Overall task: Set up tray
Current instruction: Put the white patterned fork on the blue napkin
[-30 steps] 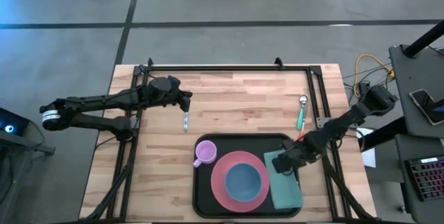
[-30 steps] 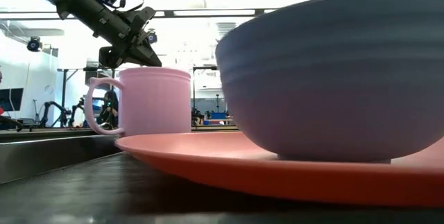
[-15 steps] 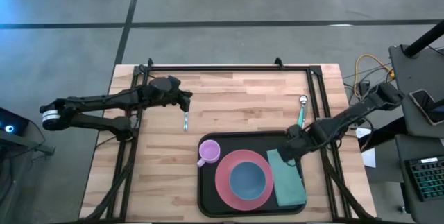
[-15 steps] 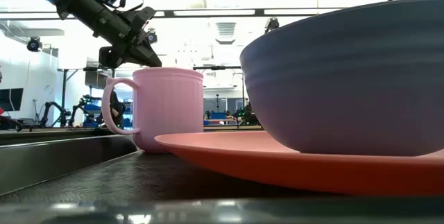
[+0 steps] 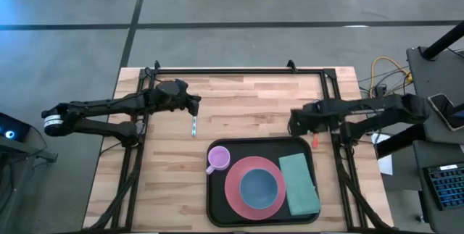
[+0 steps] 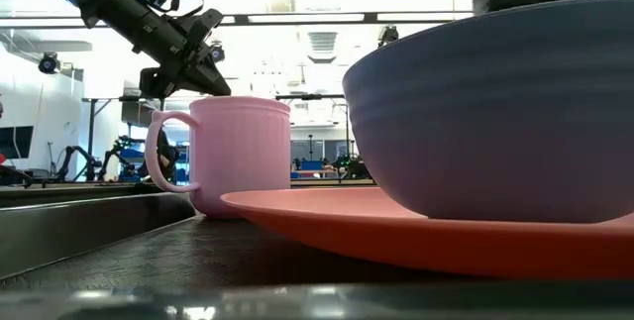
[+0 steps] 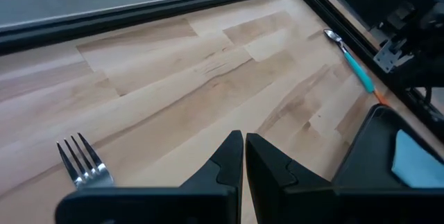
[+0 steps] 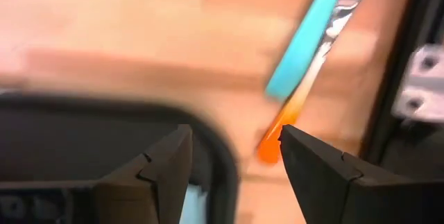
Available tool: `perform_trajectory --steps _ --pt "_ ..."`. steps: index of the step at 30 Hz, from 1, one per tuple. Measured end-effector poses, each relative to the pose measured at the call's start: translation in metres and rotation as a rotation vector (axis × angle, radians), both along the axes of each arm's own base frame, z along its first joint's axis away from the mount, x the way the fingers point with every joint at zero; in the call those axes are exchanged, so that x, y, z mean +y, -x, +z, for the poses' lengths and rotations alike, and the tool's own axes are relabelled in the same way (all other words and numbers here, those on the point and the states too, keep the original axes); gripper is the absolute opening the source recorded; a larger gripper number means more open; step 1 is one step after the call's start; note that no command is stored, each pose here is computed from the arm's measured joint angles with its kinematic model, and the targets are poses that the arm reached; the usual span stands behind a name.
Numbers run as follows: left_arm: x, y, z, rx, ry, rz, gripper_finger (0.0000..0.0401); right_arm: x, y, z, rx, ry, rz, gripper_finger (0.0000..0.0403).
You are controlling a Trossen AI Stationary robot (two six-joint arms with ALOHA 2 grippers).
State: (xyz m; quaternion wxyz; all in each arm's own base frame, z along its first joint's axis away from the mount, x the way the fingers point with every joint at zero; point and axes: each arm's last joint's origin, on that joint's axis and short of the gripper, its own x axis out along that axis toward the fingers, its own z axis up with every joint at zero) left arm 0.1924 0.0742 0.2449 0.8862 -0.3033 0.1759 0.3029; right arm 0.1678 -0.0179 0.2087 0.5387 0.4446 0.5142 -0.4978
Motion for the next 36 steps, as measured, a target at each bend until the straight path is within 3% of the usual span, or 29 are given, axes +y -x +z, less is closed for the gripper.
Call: perform_trajectory --steps 4,11,14,17,21,29,36 --pt "0.000 0.001 -0.002 -0.002 0.052 0.029 0.0000 -0.034 -0.003 -0.012 0.066 -0.022 0.003 0.0206" --pt "-0.006 0.012 -0.011 0.081 0.181 0.088 0.0000 -0.080 -0.035 -0.018 -0.191 -0.031 0.056 0.0192" --pt "-0.008 0.020 -0.019 0.156 0.279 0.185 0.0000 -0.088 -0.050 -0.014 -0.201 -0.008 0.104 0.0184" --pt "-0.011 0.024 -0.026 0.235 0.309 0.237 0.0004 -0.095 -0.065 -0.013 -0.191 0.013 0.164 0.0178" --pt "-0.011 0.021 -0.030 0.252 0.306 0.249 0.0039 -0.105 -0.084 -0.014 -0.173 0.027 0.255 0.0180" --pt "-0.008 0.011 -0.043 0.314 0.322 0.276 0.0147 -0.121 -0.119 -0.021 -0.167 -0.006 0.384 0.0180" --pt "-0.003 -0.003 -0.055 0.311 0.335 0.266 0.0173 -0.123 -0.128 -0.029 -0.180 -0.063 0.402 0.0180"
